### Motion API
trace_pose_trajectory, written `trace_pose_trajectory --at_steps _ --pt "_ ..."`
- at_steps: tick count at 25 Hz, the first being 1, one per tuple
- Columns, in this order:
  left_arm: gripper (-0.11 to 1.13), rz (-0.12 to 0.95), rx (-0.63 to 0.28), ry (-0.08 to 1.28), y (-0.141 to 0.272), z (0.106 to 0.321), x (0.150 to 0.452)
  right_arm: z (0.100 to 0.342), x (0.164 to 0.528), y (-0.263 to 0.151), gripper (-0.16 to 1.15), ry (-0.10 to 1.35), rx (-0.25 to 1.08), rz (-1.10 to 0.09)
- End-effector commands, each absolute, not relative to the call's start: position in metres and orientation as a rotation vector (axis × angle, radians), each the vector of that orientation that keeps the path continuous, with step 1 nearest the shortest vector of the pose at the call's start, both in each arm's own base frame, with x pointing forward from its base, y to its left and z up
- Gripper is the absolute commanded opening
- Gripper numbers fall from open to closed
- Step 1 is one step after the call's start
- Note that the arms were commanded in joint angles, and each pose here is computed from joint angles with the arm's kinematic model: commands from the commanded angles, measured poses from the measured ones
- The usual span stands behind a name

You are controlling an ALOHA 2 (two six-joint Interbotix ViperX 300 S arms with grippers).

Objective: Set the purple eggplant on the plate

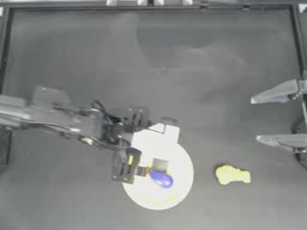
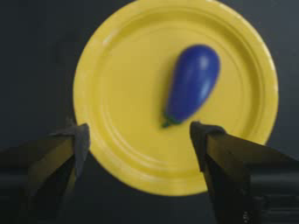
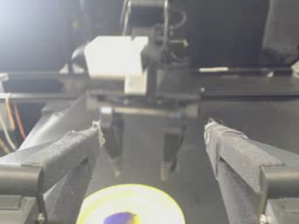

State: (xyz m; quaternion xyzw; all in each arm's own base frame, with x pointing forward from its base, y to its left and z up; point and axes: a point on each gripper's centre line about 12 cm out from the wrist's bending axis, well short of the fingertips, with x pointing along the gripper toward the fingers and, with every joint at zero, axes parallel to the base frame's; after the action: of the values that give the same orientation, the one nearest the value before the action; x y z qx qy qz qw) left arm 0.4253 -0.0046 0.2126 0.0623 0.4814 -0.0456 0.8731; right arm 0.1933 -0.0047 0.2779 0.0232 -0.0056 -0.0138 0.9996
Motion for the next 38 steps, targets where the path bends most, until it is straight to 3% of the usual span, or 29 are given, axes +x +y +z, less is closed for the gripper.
trace_pose_trajectory --at_steps 1,10,23,38 --pt "0.98 -0.081 0.132 0.907 -0.002 0.252 0.414 0.282 0.194 -0.005 1.0 -0.022 0.048 -0.028" --pt "0.98 -0.061 0.103 0.859 -0.001 0.263 0.391 0.282 0.194 -0.005 1.0 -0.019 0.048 -0.028" --pt "0.98 -0.046 0.104 0.668 -0.001 0.293 0.351 0.282 0.194 -0.005 1.0 -0.019 0.048 -0.028" --pt "0.98 -0.034 0.081 0.493 -0.001 0.301 0.307 0.283 0.195 -0.005 1.0 -0.019 0.048 -0.029"
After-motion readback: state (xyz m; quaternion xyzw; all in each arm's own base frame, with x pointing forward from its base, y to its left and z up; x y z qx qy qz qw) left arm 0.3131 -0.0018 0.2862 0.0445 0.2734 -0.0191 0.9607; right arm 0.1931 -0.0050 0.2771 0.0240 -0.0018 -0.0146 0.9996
